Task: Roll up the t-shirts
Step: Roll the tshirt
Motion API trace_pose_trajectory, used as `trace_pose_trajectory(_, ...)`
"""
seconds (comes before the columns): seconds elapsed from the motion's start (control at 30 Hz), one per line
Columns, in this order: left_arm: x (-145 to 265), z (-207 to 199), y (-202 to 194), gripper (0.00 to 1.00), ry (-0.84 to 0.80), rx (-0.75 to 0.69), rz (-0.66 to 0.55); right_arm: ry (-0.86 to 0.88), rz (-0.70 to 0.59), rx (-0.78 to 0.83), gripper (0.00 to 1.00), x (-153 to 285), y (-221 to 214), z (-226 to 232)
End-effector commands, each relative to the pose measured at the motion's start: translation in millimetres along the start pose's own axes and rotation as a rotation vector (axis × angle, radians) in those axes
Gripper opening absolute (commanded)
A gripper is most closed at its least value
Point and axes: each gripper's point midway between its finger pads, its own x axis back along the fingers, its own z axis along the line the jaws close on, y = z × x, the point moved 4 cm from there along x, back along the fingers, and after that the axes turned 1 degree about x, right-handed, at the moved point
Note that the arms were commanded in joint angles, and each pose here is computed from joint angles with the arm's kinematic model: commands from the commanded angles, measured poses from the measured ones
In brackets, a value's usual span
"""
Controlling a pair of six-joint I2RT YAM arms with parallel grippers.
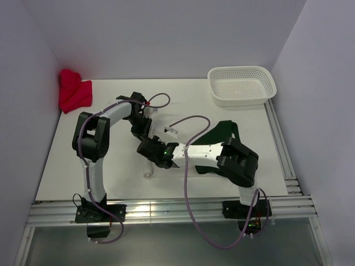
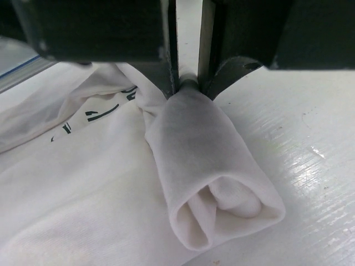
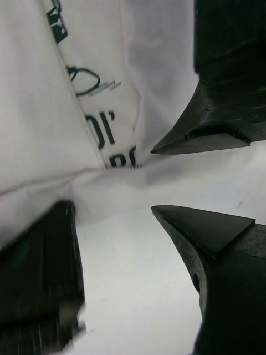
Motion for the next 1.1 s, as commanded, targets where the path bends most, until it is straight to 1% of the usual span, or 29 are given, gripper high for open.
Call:
trace_pose_trajectory(0.0,16,9,10,0.09,0.119,-0.051,-0.038,-0.076,-0.126,0.149,0.49,16,20,6)
trace_pose_trajectory(0.07,18,7,11,0.10,0.130,-0.056,-0.035,-0.056,-0.135,0.187,0.48,18,20,23)
trace_pose_trajectory(0.13,19,6,13,0.10,0.138,-0.058,-0.028,-0.082,-0.142,0.241,0.47,11,13,23)
trace_pose_trajectory(0.17,19,5,13,0.09,0.142,-0.063,-0.025,-0.067,-0.149,0.253,0.47,13,14,35)
trace_pose_trajectory(0.23,20,5,15,0.09,0.153,-0.067,-0.024,-0.109,-0.152,0.309,0.46,5,7,32)
trace_pose_trajectory(0.27,19,4,14,0.10,0.155,-0.069,-0.012,-0.096,-0.157,0.318,0.46,7,7,42)
trace_pose_trajectory(0.3,20,3,15,0.10,0.157,-0.069,-0.015,-0.117,-0.168,0.347,0.46,0,4,39)
trace_pose_trajectory(0.37,19,2,15,0.10,0.159,-0.073,-0.004,-0.106,-0.172,0.373,0.46,0,1,47)
trace_pose_trajectory(0.47,18,0,15,0.10,0.162,-0.077,0.000,-0.146,-0.177,0.422,0.46,-11,-6,45)
trace_pose_trajectory(0.73,16,-4,17,0.11,0.163,-0.084,0.008,-0.166,-0.170,0.474,0.46,-20,-16,44)
trace_pose_trajectory(0.9,15,-7,19,0.15,0.162,-0.087,0.007,-0.233,-0.144,0.509,0.47,-24,-21,31)
trace_pose_trajectory(1.07,16,-8,20,0.21,0.159,-0.088,0.009,-0.261,-0.123,0.521,0.47,-27,-26,24)
